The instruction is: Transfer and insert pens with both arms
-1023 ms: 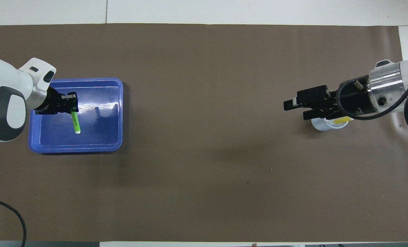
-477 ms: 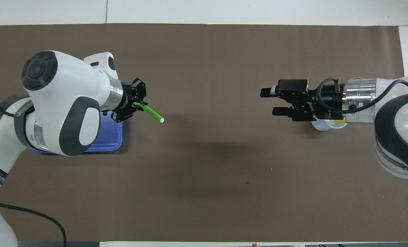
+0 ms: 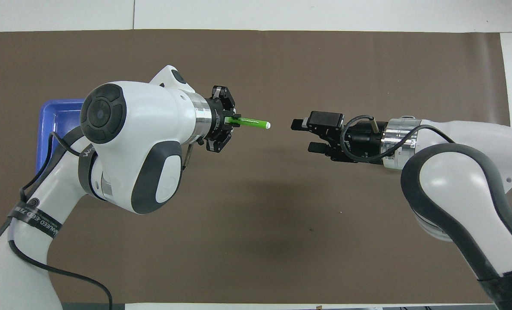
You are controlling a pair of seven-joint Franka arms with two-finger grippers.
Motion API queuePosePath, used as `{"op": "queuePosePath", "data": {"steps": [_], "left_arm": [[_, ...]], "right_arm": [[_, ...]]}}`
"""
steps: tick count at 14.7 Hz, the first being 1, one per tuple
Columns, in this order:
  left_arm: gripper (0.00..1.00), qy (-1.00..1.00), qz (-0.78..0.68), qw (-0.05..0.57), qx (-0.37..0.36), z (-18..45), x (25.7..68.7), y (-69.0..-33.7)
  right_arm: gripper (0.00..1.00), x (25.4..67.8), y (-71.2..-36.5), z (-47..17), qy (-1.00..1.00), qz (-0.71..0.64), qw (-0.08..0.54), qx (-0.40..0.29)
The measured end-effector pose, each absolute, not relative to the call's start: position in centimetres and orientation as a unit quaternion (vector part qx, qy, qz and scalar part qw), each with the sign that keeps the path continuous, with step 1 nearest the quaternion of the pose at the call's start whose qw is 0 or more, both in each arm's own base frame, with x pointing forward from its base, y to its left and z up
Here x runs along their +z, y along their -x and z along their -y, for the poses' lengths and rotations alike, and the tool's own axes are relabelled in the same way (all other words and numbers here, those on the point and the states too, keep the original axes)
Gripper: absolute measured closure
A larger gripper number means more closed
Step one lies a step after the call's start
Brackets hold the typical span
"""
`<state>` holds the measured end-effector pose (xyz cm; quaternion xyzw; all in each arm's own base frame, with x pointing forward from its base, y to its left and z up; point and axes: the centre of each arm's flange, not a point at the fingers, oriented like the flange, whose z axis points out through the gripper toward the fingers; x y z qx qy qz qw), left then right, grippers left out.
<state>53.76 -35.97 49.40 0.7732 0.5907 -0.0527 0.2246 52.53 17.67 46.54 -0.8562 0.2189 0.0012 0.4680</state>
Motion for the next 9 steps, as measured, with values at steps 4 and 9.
{"op": "queuePosePath", "data": {"steps": [4,9], "left_arm": [[0.84,-0.767,-0.593,0.236,-0.06,39.3,49.5,-52.3],[0.84,-0.775,-0.583,0.234,-0.067,41.2,49.3,-50.9]], "right_arm": [[0.13,46.0,-52.1,-19.1,0.847,-0.232,0.478,-0.001],[0.3,46.0,-52.2,-19.0,0.847,-0.237,0.476,-0.01]]}}
